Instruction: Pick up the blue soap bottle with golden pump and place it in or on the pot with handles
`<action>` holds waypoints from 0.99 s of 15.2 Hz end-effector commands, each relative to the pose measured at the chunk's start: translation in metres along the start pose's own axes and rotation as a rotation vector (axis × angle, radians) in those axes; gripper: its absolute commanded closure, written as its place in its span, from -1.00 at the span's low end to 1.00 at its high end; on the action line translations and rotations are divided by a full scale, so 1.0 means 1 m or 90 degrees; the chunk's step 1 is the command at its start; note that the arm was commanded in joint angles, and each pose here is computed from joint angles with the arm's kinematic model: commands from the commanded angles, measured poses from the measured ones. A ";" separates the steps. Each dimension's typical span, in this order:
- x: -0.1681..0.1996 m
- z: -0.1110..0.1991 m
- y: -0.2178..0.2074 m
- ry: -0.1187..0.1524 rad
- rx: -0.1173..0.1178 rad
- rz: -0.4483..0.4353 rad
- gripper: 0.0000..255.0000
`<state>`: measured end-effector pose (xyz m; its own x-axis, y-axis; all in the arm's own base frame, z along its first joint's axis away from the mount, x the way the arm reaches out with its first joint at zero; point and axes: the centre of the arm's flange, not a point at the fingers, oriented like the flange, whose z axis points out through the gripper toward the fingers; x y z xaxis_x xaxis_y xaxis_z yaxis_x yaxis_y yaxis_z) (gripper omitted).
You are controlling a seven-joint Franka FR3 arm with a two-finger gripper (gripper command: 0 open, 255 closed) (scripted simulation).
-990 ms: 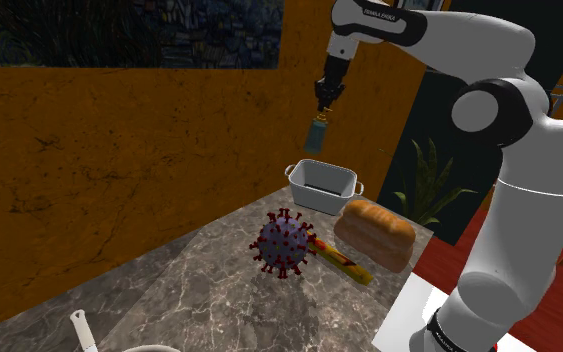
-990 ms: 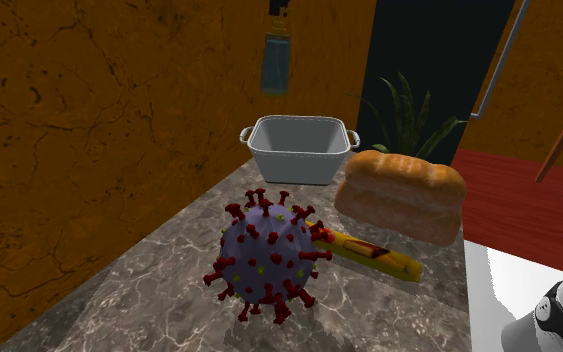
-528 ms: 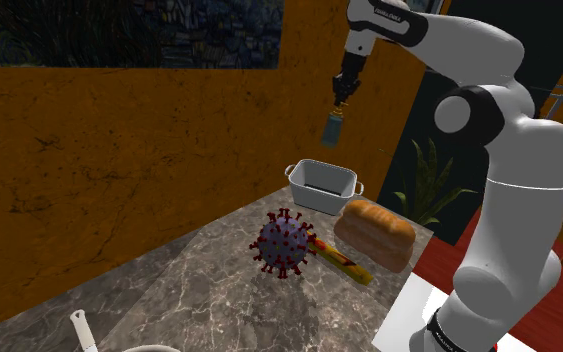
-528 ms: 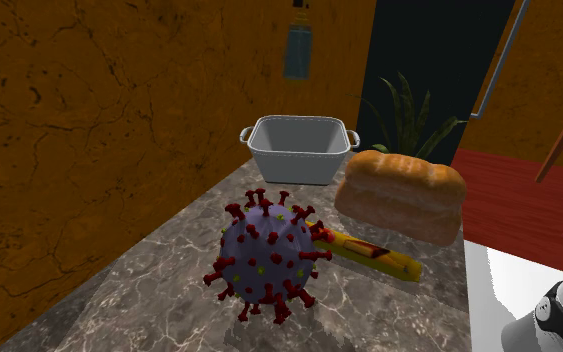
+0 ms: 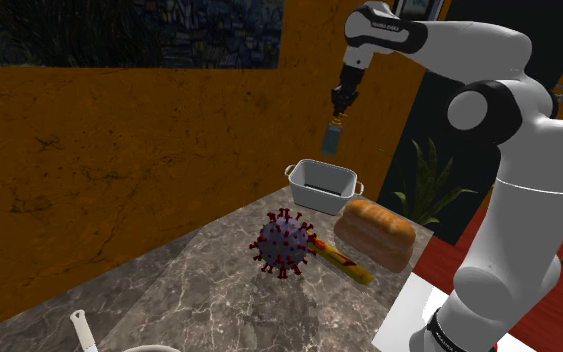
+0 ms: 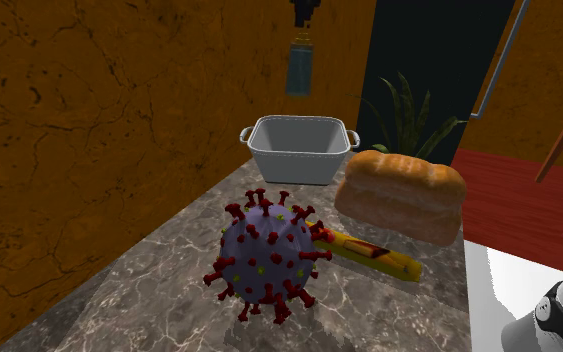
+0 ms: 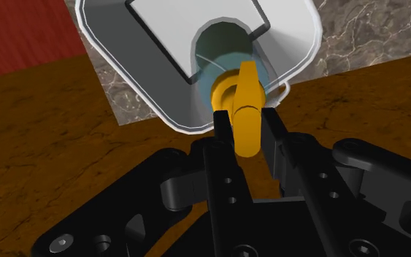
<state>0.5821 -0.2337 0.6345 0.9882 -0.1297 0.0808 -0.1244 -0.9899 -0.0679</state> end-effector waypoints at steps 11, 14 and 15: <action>-0.005 0.064 0.005 0.000 0.000 0.000 1.00; -0.006 0.079 0.006 0.000 0.000 0.000 1.00; -0.007 0.085 0.006 0.000 0.000 0.000 1.00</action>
<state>0.5809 -0.2344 0.5535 0.9882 -0.1297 0.0810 -0.1243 -0.9899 -0.0679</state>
